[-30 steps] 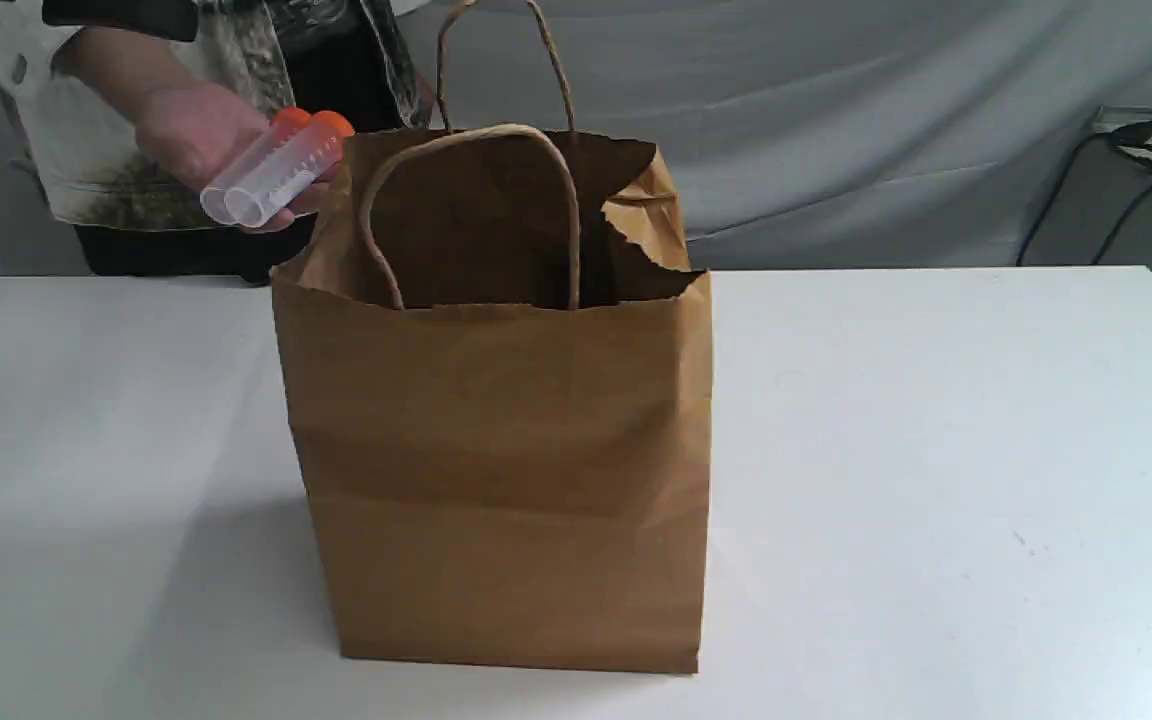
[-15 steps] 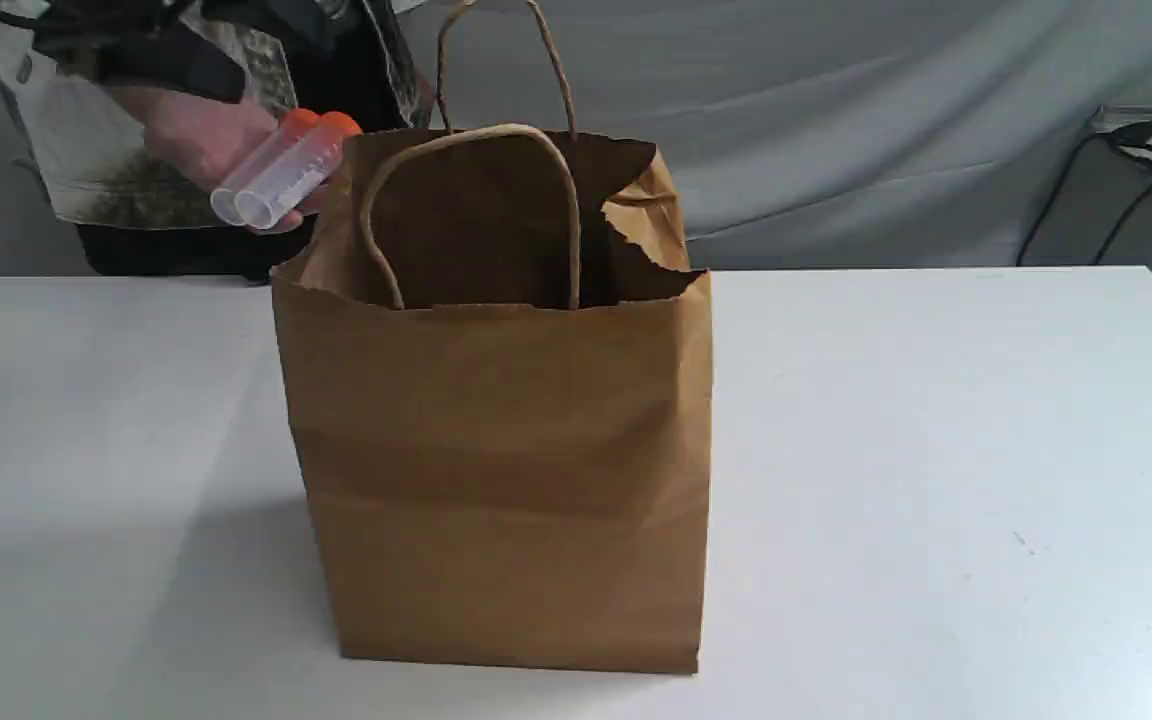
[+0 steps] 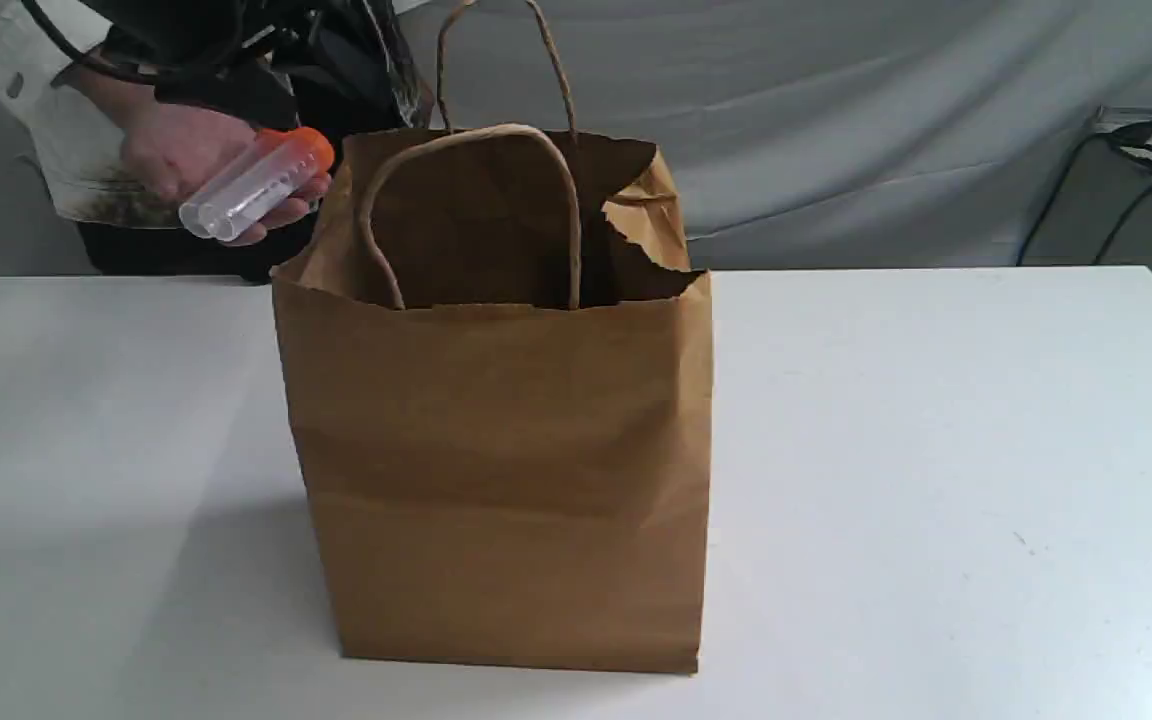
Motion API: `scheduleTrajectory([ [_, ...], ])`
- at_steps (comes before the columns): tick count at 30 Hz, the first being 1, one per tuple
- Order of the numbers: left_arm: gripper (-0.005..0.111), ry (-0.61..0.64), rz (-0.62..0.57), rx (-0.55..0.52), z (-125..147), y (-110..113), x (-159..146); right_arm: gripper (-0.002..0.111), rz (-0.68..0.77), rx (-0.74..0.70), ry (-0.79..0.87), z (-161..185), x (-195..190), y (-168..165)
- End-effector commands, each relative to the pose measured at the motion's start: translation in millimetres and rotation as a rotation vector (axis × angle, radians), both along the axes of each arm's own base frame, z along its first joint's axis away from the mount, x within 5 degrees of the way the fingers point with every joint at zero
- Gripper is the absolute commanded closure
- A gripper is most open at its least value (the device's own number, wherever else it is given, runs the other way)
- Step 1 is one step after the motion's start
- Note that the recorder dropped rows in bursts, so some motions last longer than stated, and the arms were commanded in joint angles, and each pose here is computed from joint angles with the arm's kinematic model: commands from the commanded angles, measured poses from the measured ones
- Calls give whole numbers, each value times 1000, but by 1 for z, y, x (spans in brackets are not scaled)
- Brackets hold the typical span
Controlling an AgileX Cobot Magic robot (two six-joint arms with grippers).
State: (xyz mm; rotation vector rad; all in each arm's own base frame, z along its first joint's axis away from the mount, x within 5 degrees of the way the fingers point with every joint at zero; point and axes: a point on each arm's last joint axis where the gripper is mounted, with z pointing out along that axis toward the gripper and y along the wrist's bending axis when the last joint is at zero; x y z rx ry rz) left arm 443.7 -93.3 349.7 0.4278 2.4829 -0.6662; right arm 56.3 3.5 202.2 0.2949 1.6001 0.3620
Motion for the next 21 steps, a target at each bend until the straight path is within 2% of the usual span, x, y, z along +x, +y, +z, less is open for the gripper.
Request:
scheduleTrajectory([
  [1, 33, -22, -26, -8, 8, -10, -5, 108, 3, -14, 5, -1, 0, 0],
  [4, 33, -20, -69, -20, 9, -29, -10, 108, 3, -14, 5, -1, 0, 0],
  [7, 33, -20, -88, -6, 8, -39, -13, 108, 3, -14, 5, -1, 0, 0],
  [14, 33, -20, -52, 68, 5, -33, -12, 108, 3, -14, 5, -1, 0, 0],
  [21, 33, 25, -57, 78, -3, -31, -20, 108, 3, -14, 5, -1, 0, 0],
])
